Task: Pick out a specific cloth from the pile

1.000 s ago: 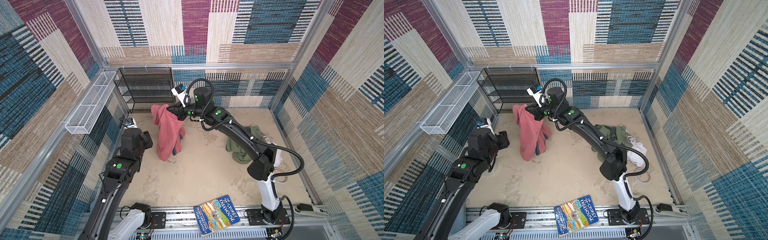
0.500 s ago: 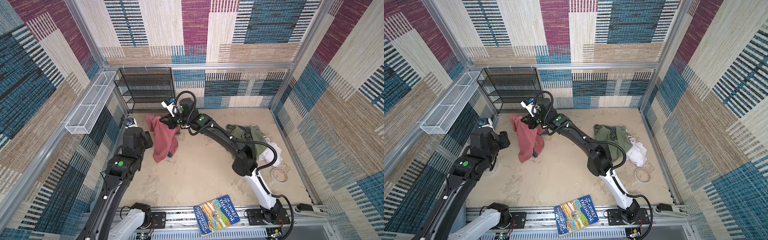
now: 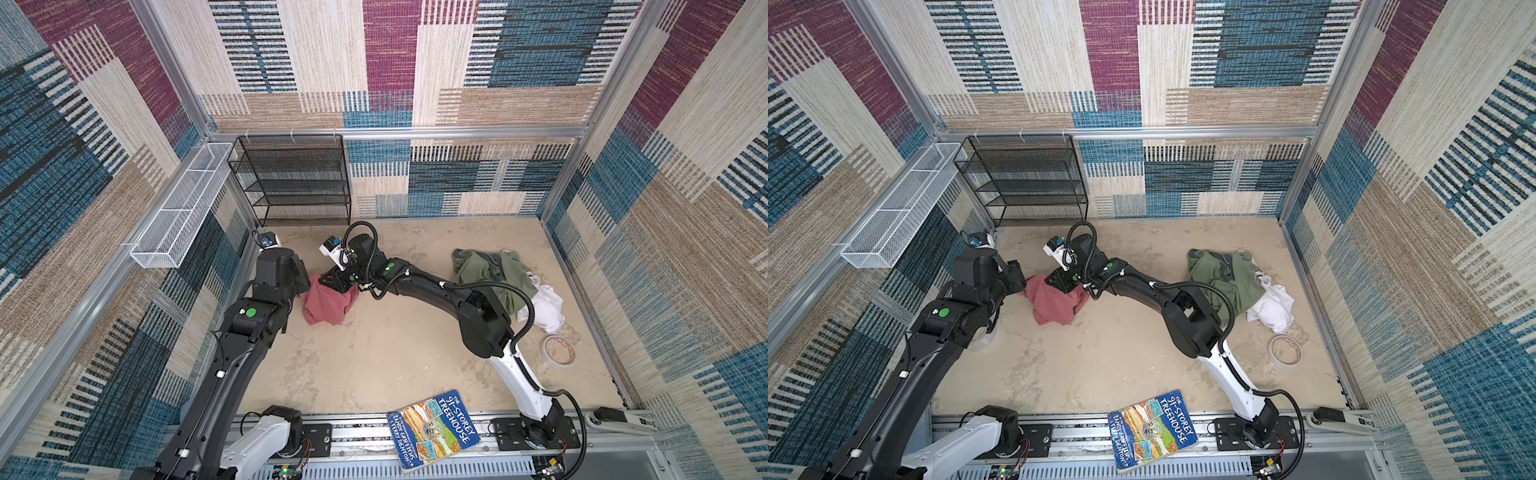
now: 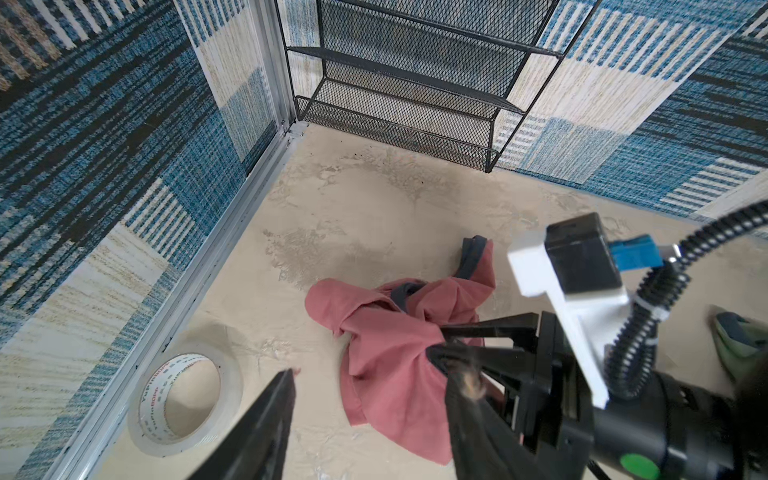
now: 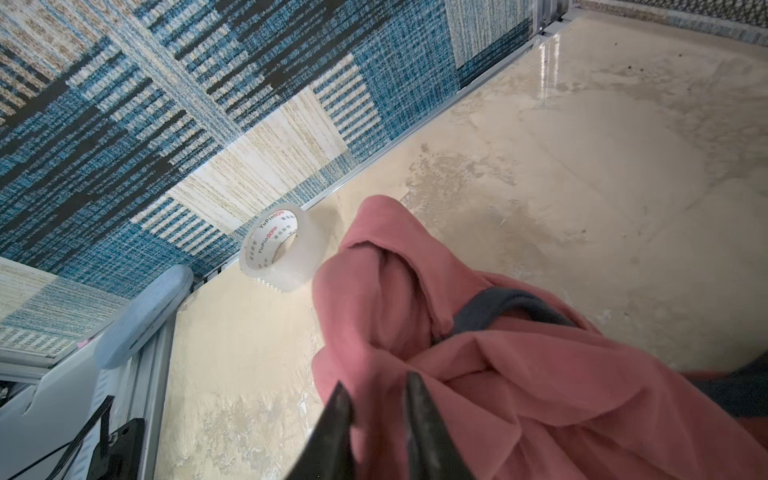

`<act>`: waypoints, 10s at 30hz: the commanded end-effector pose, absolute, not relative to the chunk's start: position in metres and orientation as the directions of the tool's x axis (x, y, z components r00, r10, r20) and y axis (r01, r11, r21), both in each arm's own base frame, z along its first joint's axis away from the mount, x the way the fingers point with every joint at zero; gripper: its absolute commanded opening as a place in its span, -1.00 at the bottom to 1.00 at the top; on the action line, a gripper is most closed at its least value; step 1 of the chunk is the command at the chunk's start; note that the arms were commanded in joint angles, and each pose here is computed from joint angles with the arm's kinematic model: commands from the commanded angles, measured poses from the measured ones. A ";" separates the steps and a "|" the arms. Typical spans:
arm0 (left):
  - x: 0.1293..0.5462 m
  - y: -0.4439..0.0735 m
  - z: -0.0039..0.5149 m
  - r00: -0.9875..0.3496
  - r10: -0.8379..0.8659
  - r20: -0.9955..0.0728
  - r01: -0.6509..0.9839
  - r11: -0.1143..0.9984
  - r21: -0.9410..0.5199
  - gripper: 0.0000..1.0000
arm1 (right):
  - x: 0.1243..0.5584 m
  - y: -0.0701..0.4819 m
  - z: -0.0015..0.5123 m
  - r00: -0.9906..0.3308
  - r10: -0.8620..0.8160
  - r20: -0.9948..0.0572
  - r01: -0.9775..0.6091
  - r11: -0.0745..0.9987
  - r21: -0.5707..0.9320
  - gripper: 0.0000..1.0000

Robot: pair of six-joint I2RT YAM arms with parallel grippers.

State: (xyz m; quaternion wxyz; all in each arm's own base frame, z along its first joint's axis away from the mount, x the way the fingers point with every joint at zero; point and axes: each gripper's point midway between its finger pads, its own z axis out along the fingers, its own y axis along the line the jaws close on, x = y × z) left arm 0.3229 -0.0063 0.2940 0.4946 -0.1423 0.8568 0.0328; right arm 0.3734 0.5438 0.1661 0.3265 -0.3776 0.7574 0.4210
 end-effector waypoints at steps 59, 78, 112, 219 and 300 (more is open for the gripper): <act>0.541 -0.119 0.074 -0.845 -0.014 -0.535 -0.043 0.998 0.042 0.25 | 0.384 0.331 0.202 -0.540 -0.005 -0.842 -0.646 0.643 0.411 -0.05; 0.549 -0.122 0.071 -0.837 -0.043 -0.546 -0.062 0.998 0.016 -0.89 | 0.390 0.315 0.203 -0.526 0.011 -0.850 -0.614 0.686 0.389 -0.06; 0.501 -0.092 0.340 -0.520 0.006 -0.854 -0.048 0.998 0.036 -1.00 | 0.371 0.304 0.227 -0.500 0.065 -0.864 -0.628 0.660 0.413 -0.06; 0.504 -0.139 0.017 -0.950 0.079 -0.301 0.048 0.993 0.109 -0.06 | 0.398 0.257 0.215 -0.555 0.161 -0.817 -0.531 0.687 0.496 0.01; 0.331 -0.039 0.091 -0.841 -0.275 -0.465 -0.307 0.952 -0.007 -1.00 | 0.378 0.264 0.232 -0.575 0.183 -0.797 -0.572 0.607 0.552 0.01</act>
